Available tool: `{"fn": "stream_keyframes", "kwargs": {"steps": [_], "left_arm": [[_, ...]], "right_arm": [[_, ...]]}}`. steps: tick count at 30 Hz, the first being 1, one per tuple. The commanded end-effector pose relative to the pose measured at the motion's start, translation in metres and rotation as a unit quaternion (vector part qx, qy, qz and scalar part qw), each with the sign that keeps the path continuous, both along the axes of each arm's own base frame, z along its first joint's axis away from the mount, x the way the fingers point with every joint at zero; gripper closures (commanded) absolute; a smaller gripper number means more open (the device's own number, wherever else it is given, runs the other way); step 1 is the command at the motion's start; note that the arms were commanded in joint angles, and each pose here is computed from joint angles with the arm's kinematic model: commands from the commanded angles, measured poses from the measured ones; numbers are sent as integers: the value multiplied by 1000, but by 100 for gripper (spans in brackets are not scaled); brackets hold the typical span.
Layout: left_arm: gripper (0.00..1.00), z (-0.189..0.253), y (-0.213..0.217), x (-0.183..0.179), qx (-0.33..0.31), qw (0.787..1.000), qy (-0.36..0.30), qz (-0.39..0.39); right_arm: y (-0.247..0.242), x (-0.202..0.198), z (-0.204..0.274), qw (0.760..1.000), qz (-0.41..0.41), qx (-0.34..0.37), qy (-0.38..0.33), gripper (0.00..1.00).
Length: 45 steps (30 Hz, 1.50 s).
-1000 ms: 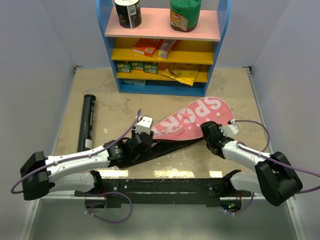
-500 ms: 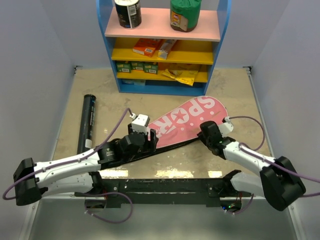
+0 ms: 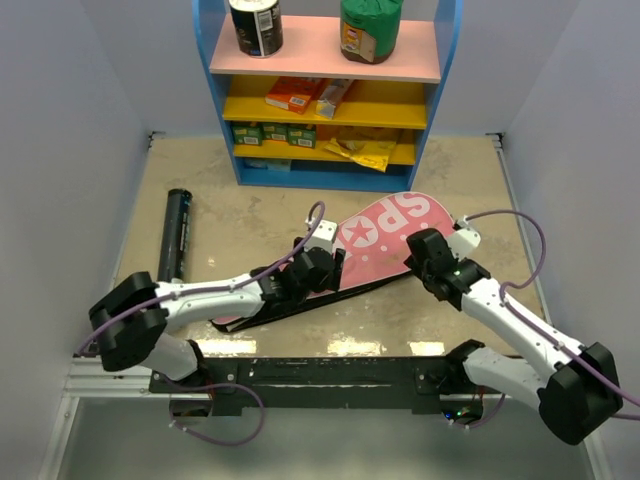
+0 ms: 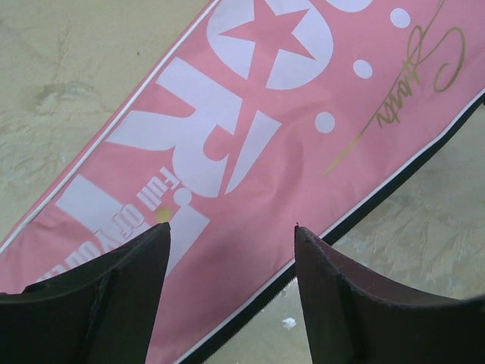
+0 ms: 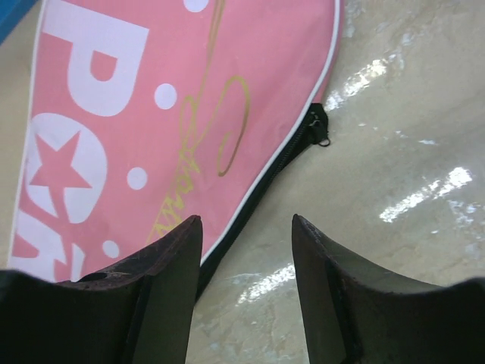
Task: Pack up the badminton gear
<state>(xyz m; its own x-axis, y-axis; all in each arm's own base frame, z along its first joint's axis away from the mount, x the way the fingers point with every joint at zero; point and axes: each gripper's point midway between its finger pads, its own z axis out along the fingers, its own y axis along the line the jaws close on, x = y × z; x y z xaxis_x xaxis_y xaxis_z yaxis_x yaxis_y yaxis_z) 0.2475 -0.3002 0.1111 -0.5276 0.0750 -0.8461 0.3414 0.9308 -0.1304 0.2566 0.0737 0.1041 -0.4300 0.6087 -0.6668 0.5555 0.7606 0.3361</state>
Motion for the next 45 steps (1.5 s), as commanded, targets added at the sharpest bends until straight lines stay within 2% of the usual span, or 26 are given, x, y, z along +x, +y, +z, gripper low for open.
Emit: {"fn": "stream_keyframes", "kwargs": {"steps": [1,6,7,11,14,18,21,24,32,38,45], "left_arm": [[30,1,-26,21,-32,999,-5,-13],[36,-38,-12,26,-11,999,43,12],[36,-44,-5,26,-8,999,49,17],[40,-50,5,16,-11,998,62,19],[51,-58,12,9,-6,997,77,24],[69,-74,22,1,6,995,97,34],[78,-85,31,-2,12,993,109,45],[87,-93,39,-2,14,991,118,58],[91,-121,64,5,26,981,154,111],[93,-137,83,23,39,972,171,155],[94,-143,103,53,56,961,172,208]], "right_arm": [[-17,2,12,998,-6,-63,9,45],[-13,29,17,995,27,-92,2,46],[-8,41,22,996,31,-85,-17,47],[-10,73,29,993,57,-95,-42,50],[-5,97,22,992,83,-80,-40,51],[7,118,-5,991,114,-69,-12,53],[16,126,-35,989,135,-63,23,54],[19,122,-59,986,140,-62,58,55],[-5,82,-92,987,68,-63,132,55],[-8,58,-95,987,46,-42,149,54],[-4,44,-80,989,52,-16,138,53]]}}
